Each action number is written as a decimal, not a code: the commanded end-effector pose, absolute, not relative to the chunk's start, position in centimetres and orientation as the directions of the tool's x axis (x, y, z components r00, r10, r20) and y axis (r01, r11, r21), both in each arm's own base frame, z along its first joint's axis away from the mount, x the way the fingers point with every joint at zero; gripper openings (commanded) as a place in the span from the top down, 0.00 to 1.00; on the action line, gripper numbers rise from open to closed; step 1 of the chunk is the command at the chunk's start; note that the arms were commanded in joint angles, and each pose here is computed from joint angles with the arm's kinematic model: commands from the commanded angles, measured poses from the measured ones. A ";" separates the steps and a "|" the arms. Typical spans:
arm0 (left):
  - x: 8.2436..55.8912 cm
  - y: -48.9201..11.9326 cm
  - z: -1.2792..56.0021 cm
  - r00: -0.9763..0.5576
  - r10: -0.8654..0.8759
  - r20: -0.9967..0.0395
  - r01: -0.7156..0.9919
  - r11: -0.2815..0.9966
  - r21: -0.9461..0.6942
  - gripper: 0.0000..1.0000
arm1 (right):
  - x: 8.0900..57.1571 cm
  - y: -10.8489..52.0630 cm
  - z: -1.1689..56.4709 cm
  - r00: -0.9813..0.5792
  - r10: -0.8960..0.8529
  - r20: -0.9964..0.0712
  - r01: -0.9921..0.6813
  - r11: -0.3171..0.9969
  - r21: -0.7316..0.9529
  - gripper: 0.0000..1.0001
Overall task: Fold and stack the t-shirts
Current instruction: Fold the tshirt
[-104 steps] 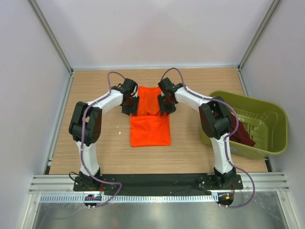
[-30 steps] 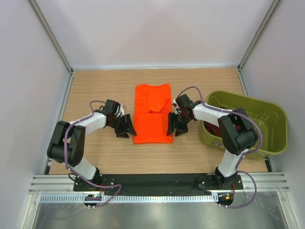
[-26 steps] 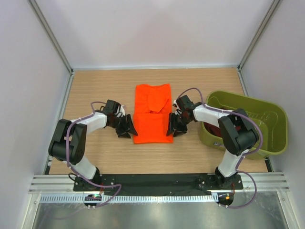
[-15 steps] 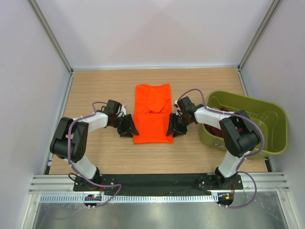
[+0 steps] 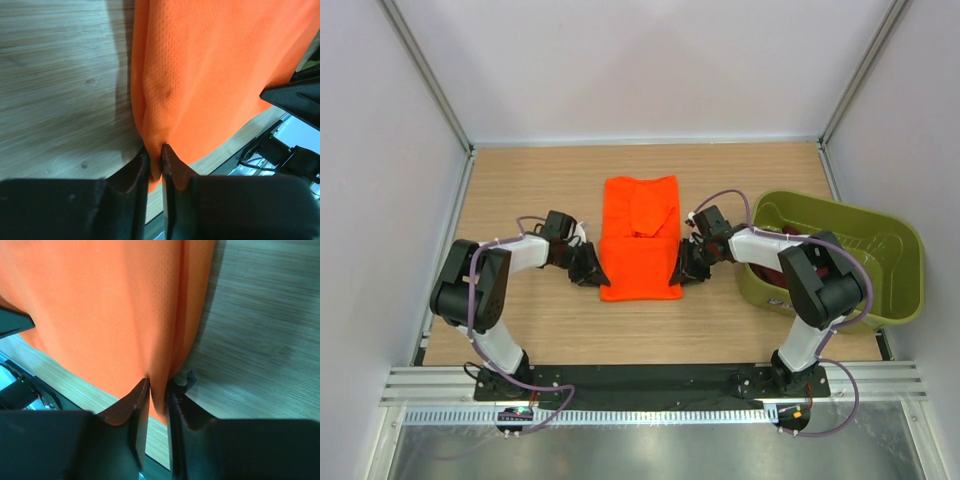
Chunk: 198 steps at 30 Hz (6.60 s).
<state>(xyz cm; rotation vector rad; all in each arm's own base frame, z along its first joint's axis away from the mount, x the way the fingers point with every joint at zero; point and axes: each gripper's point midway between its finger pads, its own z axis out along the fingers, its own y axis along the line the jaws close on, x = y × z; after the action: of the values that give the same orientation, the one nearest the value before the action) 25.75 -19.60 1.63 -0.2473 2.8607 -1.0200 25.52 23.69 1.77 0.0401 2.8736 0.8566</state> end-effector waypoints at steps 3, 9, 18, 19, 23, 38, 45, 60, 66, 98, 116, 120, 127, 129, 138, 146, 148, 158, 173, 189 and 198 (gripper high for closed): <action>25.8 -19.3 -0.6 -0.984 -0.157 -0.084 -0.078 0.802 -0.592 0.96 | 25.7 23.6 0.3 -0.987 0.085 -0.140 -0.004 0.841 0.541 0.88; 25.8 -19.7 0.6 -0.982 -0.160 -0.100 -0.064 0.783 -0.619 1.00 | 25.9 24.0 1.4 -0.984 0.095 -0.151 -0.006 0.827 0.562 0.99; 21.2 -18.6 2.3 -0.973 -0.228 -0.028 -0.169 0.792 -0.586 1.00 | 22.9 23.8 4.5 -0.987 0.051 -0.153 -0.046 0.822 0.568 0.99; 20.7 -18.8 2.8 -0.973 -0.230 -0.027 -0.170 0.789 -0.590 1.00 | 22.3 24.0 4.8 -0.988 0.040 -0.149 -0.052 0.820 0.570 0.99; 18.6 -19.2 4.5 -0.971 -0.237 -0.016 -0.180 0.776 -0.605 1.00 | 18.9 24.0 5.6 -0.993 0.009 -0.115 -0.059 0.815 0.576 0.99; 23.0 -21.2 14.1 -0.964 -0.247 -0.098 -0.132 0.766 -0.629 1.00 | 23.0 24.4 14.8 -0.971 0.082 -0.225 -0.077 0.784 0.616 0.99; 28.5 -23.0 16.3 -0.962 -0.273 -0.010 -0.196 0.715 -0.671 1.00 | 28.4 23.9 15.1 -0.991 0.108 -0.085 0.034 0.790 0.612 0.99; 39.1 -23.0 14.6 -0.954 -0.296 0.037 -0.231 0.655 -0.720 0.99 | 39.0 24.7 14.3 -0.974 0.227 0.011 0.169 0.690 0.704 0.99; 42.0 -23.5 15.0 -0.955 -0.297 0.012 -0.204 0.625 -0.753 0.98 | 42.6 25.0 14.8 -0.952 0.304 0.048 0.235 0.616 0.752 0.97; 15.7 -19.5 11.8 -0.954 -0.275 0.120 -0.286 0.719 -0.634 1.00 | 16.8 24.0 13.8 -0.980 0.124 0.155 0.193 0.773 0.604 0.99; 17.7 -21.5 14.5 -0.946 -0.283 0.156 -0.312 0.681 -0.662 0.99 | 17.1 23.8 13.9 -0.967 0.153 0.202 0.245 0.764 0.597 0.99; 19.9 -22.3 14.0 -0.947 -0.273 0.167 -0.314 0.691 -0.651 0.99 | 19.2 23.4 13.6 -0.958 0.178 0.223 0.278 0.758 0.590 0.99; 24.5 -23.5 13.3 -0.948 -0.260 0.184 -0.315 0.682 -0.660 0.94 | 23.5 22.3 12.9 -0.944 0.211 0.254 0.325 0.734 0.596 0.96; 25.7 -23.4 12.8 -0.948 -0.257 0.189 -0.317 0.687 -0.654 0.94 | 25.2 22.5 13.0 -0.948 0.207 0.242 0.315 0.730 0.607 0.93; 36.3 -19.8 10.6 -0.935 -0.342 0.091 -0.319 0.703 -0.635 0.52 | 38.9 26.1 9.4 -0.985 0.142 0.094 0.168 0.709 0.685 0.61; 37.1 -15.8 14.4 -0.937 -0.348 -0.038 -0.243 0.726 -0.644 0.21 | 42.9 22.1 12.6 -0.978 0.169 -0.125 0.083 0.856 0.510 0.33; 36.1 -15.4 15.2 -0.934 -0.341 -0.101 -0.204 0.746 -0.634 0.23 | 41.7 21.6 13.5 -0.976 0.154 -0.152 0.062 0.872 0.485 0.30; 33.5 -18.7 14.1 -0.941 -0.131 -0.312 0.075 0.818 -0.570 0.32 | 37.2 21.1 11.5 -0.953 -0.078 -0.292 -0.162 0.947 0.276 0.33; 38.7 -19.0 9.6 -0.942 -0.115 -0.316 0.067 0.857 -0.511 0.37 | 43.5 23.6 8.5 -0.914 -0.059 -0.401 -0.193 0.933 0.304 0.46; 39.4 -19.9 8.1 -0.958 -0.120 -0.261 0.044 0.837 -0.545 0.58 | 44.2 25.8 6.6 -0.938 0.003 -0.346 -0.148 0.901 0.409 0.57; 39.9 -20.2 8.8 -0.956 -0.120 -0.269 0.052 0.830 -0.555 0.91 | 44.6 26.8 7.1 -0.940 0.040 -0.339 -0.128 0.879 0.459 0.89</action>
<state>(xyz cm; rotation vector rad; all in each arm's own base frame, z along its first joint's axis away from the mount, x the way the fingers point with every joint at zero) 38.82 -19.70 6.76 -0.0845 2.7796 -0.7967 43.49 25.76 5.17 -0.0824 2.7707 0.6323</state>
